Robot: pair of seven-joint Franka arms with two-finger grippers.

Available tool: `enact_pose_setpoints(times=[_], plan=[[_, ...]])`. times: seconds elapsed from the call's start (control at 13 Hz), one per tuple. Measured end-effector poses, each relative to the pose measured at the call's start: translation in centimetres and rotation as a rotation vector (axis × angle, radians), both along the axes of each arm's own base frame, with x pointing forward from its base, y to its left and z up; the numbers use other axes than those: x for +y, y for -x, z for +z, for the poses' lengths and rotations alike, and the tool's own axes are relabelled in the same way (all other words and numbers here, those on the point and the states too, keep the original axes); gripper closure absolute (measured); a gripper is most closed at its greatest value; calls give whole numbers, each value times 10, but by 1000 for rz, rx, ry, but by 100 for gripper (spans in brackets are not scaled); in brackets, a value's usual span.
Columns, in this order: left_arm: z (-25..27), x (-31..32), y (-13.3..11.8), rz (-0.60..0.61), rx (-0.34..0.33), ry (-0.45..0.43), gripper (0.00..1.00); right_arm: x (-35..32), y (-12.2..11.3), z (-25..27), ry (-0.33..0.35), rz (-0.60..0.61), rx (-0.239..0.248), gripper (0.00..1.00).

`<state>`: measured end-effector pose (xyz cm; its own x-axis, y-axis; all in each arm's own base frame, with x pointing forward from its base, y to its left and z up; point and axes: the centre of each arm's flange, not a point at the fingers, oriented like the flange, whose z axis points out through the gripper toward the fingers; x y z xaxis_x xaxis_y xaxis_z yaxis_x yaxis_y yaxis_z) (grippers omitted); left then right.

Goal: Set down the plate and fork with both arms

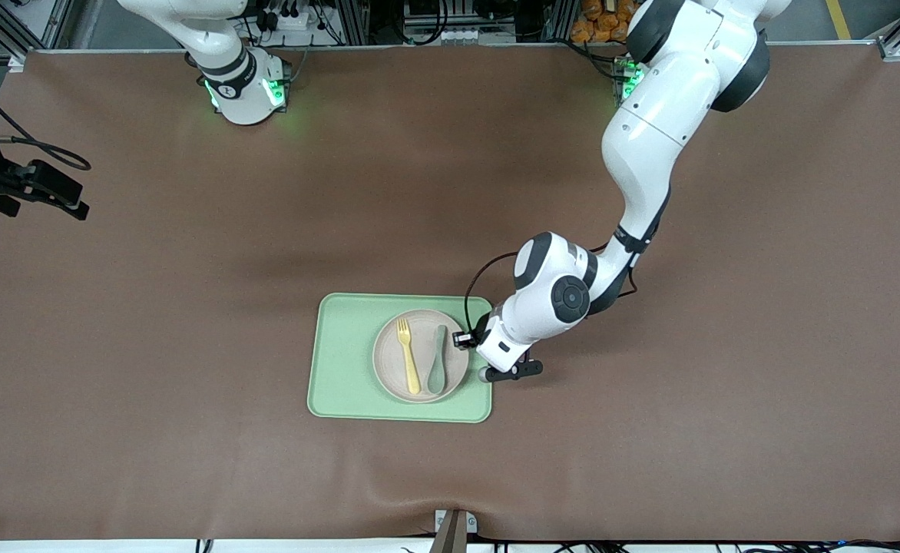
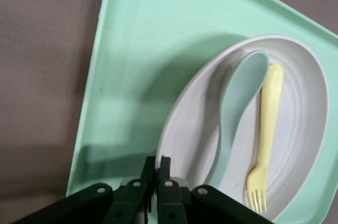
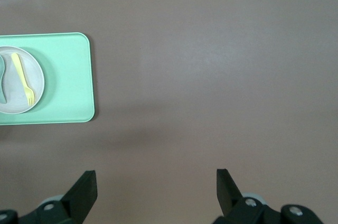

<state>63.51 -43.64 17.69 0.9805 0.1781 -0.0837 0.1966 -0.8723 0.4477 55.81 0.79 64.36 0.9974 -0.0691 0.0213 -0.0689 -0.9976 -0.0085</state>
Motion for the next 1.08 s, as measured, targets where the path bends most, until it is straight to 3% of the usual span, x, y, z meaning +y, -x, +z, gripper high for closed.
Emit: enact_pose_setpoints(times=[0.23, 0.54, 0.77, 0.85, 1.08], plan=[[3, 0, -2, 3, -6, 3, 90, 0, 0, 0, 0, 0, 0, 0], [29, -1, -9, -7, -16, 14, 44, 0, 0, 0, 0, 0, 0, 0], [98, 6, -14, -52, 0, 6, 11, 0, 0, 0, 0, 0, 0, 0], [131, 20, -17, -87, 1, -39, 1, 0, 0, 0, 0, 0, 0, 0], [248, 104, -23, -141, -13, -254, 0, 0, 0, 0, 0, -1, 1, 0]])
